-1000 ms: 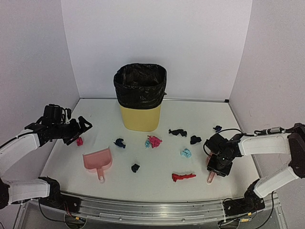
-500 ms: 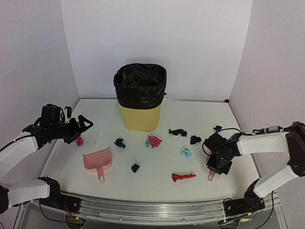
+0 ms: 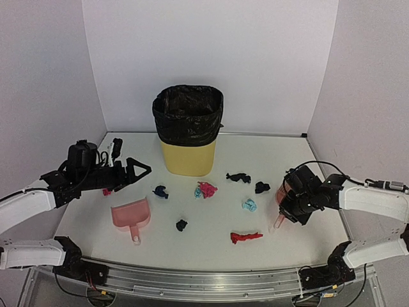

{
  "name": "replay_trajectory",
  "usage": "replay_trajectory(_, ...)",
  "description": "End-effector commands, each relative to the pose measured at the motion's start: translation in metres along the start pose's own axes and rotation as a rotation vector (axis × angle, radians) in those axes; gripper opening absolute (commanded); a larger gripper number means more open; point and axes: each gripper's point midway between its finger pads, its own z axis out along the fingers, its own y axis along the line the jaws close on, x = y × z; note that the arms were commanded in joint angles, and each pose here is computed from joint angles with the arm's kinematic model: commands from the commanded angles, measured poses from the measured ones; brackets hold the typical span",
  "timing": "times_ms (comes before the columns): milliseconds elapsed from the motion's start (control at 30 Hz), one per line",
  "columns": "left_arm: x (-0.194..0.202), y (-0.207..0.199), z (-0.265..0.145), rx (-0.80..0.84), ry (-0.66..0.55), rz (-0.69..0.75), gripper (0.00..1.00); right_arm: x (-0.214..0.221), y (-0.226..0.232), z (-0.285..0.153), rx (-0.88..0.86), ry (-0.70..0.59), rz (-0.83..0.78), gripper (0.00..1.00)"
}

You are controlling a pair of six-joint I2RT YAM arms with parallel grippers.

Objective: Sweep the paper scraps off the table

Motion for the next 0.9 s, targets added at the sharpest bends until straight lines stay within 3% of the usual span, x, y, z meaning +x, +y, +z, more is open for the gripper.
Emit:
replay_trajectory(0, -0.002, -0.062, 0.019, 0.134, -0.051, 0.088, 0.98, -0.002, 0.054, -0.021, -0.148, -0.004, 0.135, 0.00)
replay_trajectory(400, 0.072, -0.175, 0.066, 0.342, -0.053, 0.301, 0.97, 0.019, 0.183, -0.044, -0.423, 0.036, 0.226, 0.00)
replay_trajectory(867, 0.078, -0.171, 0.122, 0.228, -0.177, 0.287, 0.86, 0.044, 0.238, -0.073, -0.603, 0.133, 0.243, 0.00)
